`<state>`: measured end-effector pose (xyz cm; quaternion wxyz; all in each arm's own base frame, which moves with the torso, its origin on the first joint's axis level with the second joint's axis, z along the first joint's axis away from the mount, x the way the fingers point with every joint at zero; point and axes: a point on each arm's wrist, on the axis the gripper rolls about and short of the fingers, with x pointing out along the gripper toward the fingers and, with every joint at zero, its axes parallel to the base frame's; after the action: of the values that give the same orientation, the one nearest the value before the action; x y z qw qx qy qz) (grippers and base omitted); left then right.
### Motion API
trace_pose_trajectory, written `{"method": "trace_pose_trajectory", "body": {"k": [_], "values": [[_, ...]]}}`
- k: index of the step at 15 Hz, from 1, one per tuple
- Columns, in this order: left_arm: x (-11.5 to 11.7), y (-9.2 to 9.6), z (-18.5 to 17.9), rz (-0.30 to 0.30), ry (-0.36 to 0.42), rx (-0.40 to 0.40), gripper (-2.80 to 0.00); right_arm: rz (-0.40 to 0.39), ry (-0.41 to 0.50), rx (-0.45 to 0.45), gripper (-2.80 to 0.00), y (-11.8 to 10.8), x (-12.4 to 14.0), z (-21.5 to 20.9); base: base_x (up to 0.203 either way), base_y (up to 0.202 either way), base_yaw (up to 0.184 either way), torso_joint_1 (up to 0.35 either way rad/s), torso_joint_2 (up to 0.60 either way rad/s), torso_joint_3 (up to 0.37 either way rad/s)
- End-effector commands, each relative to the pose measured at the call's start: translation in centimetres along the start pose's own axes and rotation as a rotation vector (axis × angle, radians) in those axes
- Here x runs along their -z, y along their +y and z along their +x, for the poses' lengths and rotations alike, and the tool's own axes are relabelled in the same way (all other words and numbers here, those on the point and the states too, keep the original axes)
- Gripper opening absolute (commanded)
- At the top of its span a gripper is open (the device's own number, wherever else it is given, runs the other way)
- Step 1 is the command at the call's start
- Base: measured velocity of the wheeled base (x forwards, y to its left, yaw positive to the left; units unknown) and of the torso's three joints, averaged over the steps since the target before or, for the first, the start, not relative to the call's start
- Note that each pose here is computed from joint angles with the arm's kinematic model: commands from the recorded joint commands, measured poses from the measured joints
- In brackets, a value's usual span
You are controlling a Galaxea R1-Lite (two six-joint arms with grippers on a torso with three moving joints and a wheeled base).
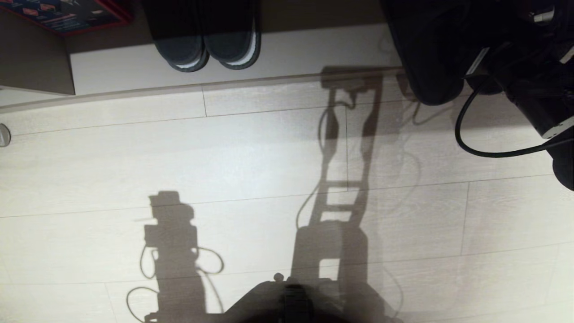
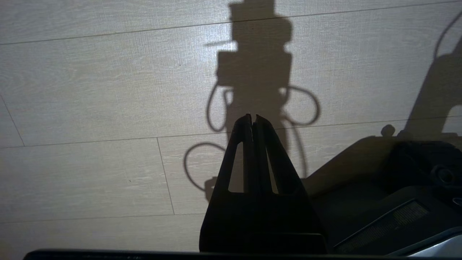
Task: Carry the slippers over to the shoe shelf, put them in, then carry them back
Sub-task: Pick up the slippers in the shoe cabinet
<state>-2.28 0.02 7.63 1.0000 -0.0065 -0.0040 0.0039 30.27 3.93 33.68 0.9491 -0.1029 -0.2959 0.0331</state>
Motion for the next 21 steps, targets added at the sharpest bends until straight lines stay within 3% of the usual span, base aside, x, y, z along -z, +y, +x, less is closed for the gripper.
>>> {"method": "trace_pose_trajectory", "body": {"k": [1, 5, 16, 17, 21], "values": [[0.0, 0.0, 0.0, -0.001, 0.0, -0.001, -2.8, 0.01, 0.0, 0.002, 0.0, 0.2, 0.9, 0.4, 0.0, 0.0, 0.0, 0.0, 0.0, 0.0], [0.0, 0.0, 0.0, -0.001, -0.001, -0.001, -2.8, 0.036, -0.063, 0.072, 0.0, 0.2, 1.3, 1.8, 0.0, 0.0, 0.0, 0.0, 0.0, 0.0], [0.0, 0.0, 0.0, -0.002, 0.0, -0.001, -2.8, 0.137, -0.213, 0.086, 0.0, 1.5, 4.3, 7.1, 0.0, 0.0, 0.0, 0.0, 0.0, 0.0], [0.0, 0.0, 0.0, -0.002, 0.0, 0.0, -2.8, 0.142, -0.221, 0.086, -2.8, 1.6, 4.6, 7.4, 0.0, 0.0, 0.0, 0.0, 0.0, 0.0], [0.0, 0.0, 0.0, -0.002, 0.0, 0.0, -2.8, 0.15, -0.271, 0.092, -2.8, 1.7, 4.0, 8.4, 0.0, 0.0, 0.0, 0.0, 0.0, 0.0]]}}
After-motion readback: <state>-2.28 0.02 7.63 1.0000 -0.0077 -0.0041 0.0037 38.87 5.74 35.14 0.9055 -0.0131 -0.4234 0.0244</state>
